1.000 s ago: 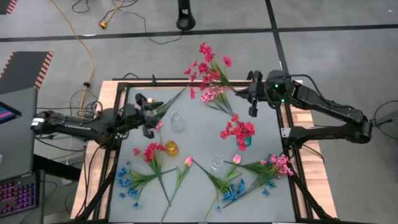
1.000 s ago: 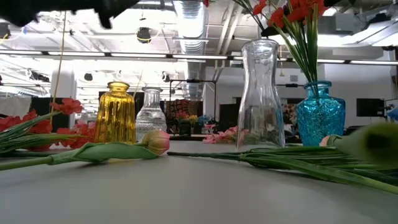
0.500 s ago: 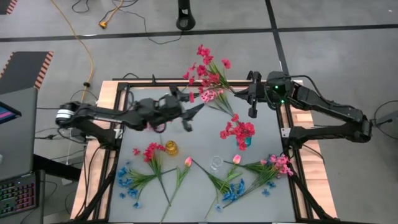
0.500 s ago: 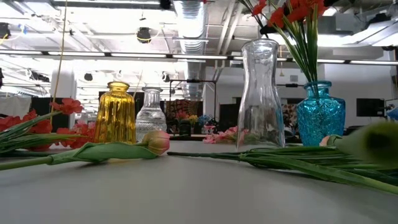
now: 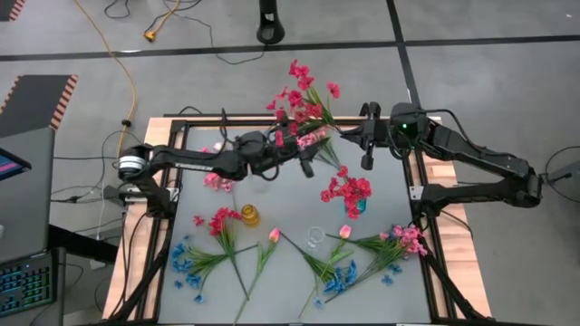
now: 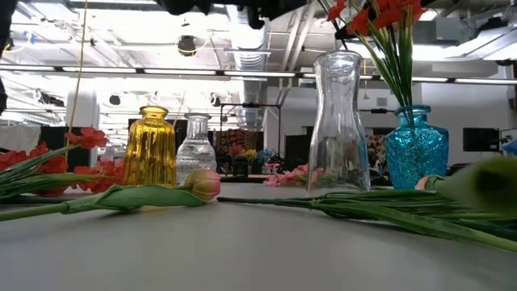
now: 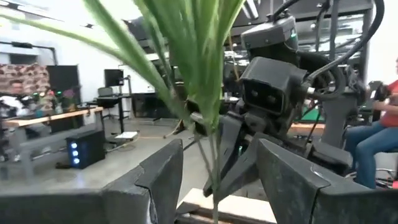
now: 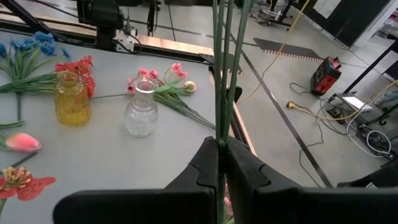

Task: Sort flowers into vase by color
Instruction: Put the top red flowers into the blue vase

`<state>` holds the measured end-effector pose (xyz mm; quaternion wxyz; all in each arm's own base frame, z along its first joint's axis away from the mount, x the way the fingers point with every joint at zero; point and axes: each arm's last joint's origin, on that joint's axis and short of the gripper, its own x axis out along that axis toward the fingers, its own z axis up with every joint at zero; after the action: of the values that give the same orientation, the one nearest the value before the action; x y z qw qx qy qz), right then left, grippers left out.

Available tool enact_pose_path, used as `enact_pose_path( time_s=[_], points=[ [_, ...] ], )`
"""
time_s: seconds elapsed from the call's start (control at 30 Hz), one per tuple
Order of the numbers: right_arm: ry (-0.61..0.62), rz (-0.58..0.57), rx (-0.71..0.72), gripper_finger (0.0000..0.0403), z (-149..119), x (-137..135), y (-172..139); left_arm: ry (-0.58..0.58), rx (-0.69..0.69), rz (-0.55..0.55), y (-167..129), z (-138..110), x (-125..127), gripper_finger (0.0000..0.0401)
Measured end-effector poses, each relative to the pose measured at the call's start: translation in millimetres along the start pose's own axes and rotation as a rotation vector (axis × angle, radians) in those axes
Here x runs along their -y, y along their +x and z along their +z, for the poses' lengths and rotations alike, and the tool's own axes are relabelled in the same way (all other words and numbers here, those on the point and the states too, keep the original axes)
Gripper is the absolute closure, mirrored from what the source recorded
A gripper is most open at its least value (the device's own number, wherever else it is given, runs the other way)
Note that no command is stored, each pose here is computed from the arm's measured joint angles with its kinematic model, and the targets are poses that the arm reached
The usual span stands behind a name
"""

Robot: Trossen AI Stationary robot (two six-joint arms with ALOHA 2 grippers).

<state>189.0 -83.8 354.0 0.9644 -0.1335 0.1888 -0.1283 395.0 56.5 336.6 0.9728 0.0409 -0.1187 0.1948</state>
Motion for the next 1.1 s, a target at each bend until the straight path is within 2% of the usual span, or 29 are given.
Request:
enact_pose_path(
  time_s=[0.23,0.43,0.73,1.1],
  points=[
    [0.001,0.000,-0.001,0.0363,-0.1,0.0,0.0,-0.026,0.013,-0.001,24.4,-6.5,-1.2,0.0211],
    [0.001,0.000,-0.001,0.0363,-0.1,0.0,0.0,-0.029,0.028,0.007,31.5,-4.6,-0.7,0.0222],
    [0.001,0.002,-0.004,0.0363,-0.4,-0.2,0.0,-0.073,0.022,0.042,33.6,-5.3,-10.9,0.0290],
    [0.006,0.001,-0.004,0.0351,-0.4,0.0,0.1,-0.086,0.023,-0.033,35.2,-6.0,-16.9,0.0389]
  ],
)
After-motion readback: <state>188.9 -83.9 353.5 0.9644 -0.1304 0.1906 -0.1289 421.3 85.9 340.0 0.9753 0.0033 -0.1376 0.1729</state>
